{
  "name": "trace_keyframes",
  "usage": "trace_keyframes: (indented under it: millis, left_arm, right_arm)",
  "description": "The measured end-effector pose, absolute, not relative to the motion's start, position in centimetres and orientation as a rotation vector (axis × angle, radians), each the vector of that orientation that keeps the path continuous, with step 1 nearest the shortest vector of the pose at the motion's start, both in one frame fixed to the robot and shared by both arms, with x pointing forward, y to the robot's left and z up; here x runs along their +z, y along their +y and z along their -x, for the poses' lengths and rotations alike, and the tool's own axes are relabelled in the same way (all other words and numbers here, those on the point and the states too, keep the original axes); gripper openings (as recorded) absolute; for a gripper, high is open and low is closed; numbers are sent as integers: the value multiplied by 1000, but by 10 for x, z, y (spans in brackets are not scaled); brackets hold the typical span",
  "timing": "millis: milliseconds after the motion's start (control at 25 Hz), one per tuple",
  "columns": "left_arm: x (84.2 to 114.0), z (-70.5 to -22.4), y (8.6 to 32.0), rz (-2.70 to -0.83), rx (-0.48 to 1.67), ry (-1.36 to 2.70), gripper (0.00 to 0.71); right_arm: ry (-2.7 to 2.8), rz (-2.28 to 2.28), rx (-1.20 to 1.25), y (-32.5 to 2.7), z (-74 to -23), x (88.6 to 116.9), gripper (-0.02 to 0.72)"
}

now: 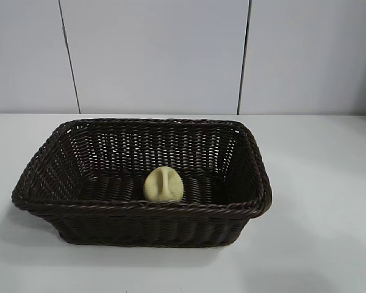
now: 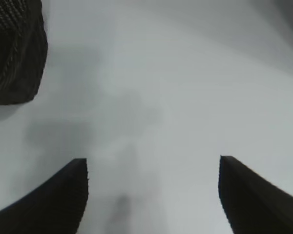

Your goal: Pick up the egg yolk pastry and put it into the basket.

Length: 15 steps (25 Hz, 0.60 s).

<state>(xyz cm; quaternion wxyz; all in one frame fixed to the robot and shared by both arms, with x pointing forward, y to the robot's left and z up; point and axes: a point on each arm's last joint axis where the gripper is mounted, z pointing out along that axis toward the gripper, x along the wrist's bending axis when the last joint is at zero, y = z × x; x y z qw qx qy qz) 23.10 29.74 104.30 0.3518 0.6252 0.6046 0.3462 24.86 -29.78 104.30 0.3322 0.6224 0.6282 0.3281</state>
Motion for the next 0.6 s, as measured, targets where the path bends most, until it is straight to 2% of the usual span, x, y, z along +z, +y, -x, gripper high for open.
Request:
trace_keyframes:
  millis: [600]
  left_arm:
    - [1043,-231,297,-1618,896,1565,606]
  right_arm:
    - [1577,-1561,918,-298,-234,1043,539]
